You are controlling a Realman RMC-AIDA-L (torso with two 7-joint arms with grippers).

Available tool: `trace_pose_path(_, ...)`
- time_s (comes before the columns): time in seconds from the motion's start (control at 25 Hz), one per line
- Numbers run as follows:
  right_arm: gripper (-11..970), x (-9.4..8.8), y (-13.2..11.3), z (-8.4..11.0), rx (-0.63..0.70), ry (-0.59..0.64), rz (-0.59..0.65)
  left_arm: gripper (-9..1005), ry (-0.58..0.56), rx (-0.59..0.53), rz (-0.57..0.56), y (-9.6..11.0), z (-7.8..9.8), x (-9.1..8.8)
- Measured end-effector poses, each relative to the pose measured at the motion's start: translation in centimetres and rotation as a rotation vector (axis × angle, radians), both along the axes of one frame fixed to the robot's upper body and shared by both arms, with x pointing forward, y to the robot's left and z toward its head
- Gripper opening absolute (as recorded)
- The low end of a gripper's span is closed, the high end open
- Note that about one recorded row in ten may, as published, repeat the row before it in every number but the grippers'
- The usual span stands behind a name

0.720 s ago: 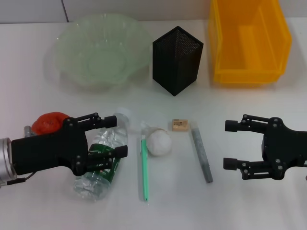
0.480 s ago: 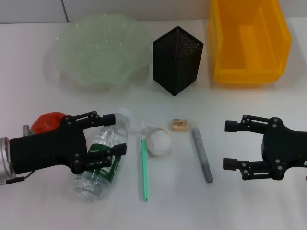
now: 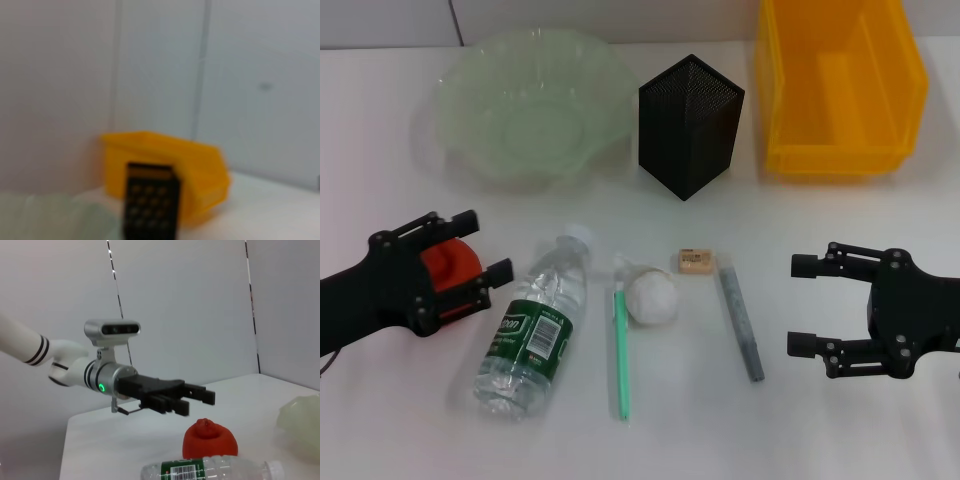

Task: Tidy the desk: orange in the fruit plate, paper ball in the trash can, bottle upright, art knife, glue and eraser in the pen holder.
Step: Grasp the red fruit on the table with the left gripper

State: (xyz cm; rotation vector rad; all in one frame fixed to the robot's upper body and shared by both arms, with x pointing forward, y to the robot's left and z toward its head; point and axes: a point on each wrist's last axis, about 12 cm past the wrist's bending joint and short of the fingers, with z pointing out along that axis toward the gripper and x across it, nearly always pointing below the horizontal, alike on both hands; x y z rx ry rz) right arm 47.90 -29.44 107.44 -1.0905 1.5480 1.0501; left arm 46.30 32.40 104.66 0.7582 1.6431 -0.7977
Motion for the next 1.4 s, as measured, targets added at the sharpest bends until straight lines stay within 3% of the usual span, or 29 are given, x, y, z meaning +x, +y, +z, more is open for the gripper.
trace_pose_path(0.36,834,0.0,0.0,0.0,0.0,0.0,-0.002,690,0.025,0.069,0.117,0.9,-1.7,-0.1)
trace_pose_path(0.68,835,-0.1,0.0,-0.1,0.005,0.007,-0.002,672,-0.027,0.082,0.228,1.5,-2.7,-0.6)
trace_pose_path(1.2,834,0.1,0.1,-0.2,0.0,0.007,-0.003,642,0.032,0.14,0.29,2.0,-3.7,-0.1)
trace_pose_path(1.4,835,0.0,0.1,-0.2,0.001,0.01,-0.007,462,0.036,0.146,0.303,2.1,-3.8,-0.1)
